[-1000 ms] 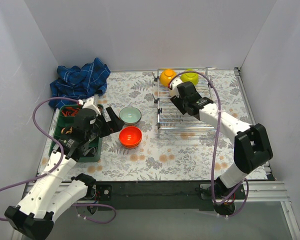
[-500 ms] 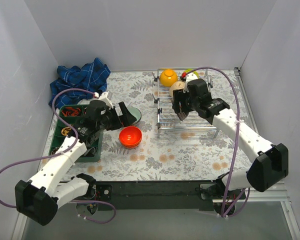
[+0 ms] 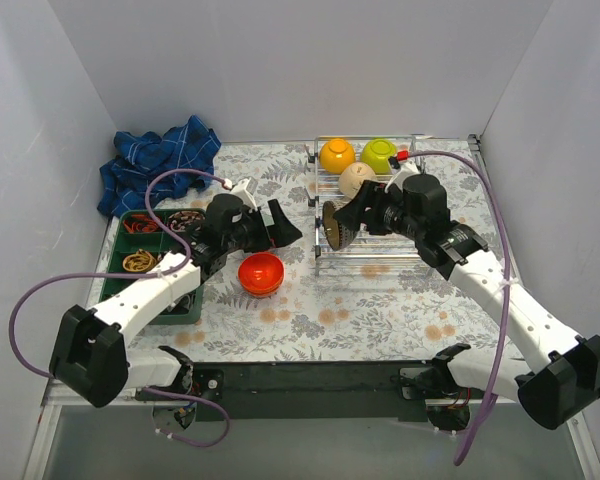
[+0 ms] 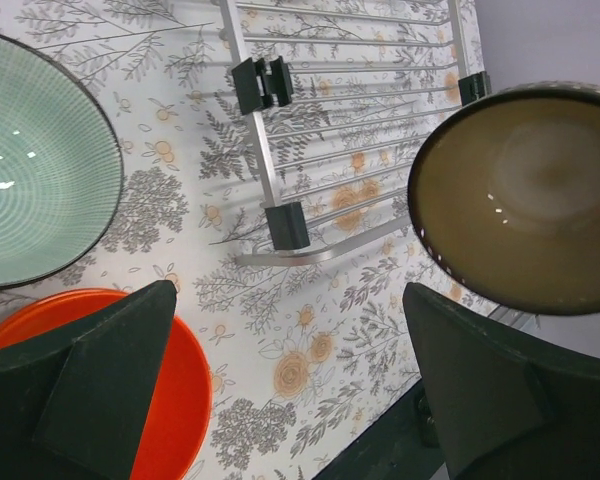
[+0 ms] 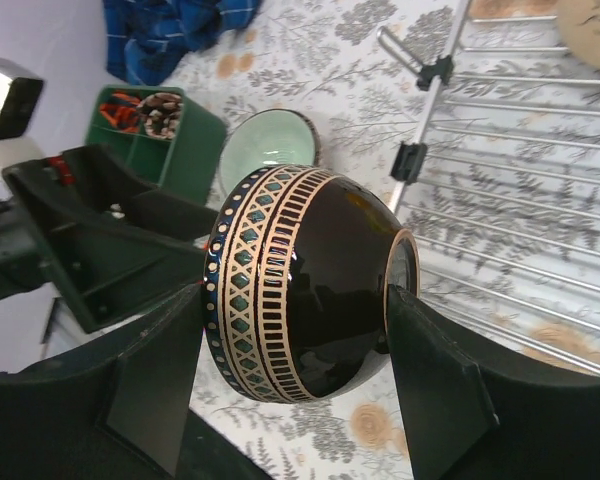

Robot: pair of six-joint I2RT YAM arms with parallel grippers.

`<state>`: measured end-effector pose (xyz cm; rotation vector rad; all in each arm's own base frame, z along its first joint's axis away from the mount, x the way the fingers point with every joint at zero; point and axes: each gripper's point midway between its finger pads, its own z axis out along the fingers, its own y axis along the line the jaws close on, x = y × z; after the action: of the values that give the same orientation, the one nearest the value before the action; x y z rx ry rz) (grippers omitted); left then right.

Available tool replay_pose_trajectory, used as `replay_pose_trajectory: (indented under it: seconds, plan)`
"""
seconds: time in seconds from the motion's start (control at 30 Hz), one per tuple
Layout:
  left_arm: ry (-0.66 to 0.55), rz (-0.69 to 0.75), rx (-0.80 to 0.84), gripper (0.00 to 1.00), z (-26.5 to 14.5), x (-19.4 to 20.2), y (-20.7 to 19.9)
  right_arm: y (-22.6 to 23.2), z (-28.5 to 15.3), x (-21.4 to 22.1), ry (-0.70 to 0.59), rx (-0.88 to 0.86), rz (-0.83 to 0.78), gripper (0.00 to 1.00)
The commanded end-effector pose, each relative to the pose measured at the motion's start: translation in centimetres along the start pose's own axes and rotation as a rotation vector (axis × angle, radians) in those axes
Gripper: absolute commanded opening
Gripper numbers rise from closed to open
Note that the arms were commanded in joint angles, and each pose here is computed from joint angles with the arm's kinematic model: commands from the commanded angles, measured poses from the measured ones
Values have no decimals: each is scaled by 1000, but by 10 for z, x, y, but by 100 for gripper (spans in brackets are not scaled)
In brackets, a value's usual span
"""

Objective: Unload the bowls from the dish rack

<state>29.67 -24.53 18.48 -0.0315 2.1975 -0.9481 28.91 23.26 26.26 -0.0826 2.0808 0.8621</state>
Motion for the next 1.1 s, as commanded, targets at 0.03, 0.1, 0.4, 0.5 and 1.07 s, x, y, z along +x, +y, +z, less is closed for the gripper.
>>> replay_pose_trajectory:
  seconds: [0.03, 0.1, 0.4, 0.5, 1.07]
  plan:
    - [-82, 10, 113, 98, 13, -21, -41, 54, -19, -30, -117, -255, 126, 17]
    - [-96, 3, 127, 98, 18, -22, -47, 59, -22, -31, -125, -292, 167, 17]
    - [-66, -61, 130, 82, 26, -4, -39, 61, -18, -5, -88, -392, 310, 17]
    - [-38, -88, 146, 66, 26, 7, -37, 60, -17, 0, -82, -413, 332, 17]
    - [-22, -82, 146, 0, 9, 23, -30, 65, -15, 26, 25, -505, 399, 33]
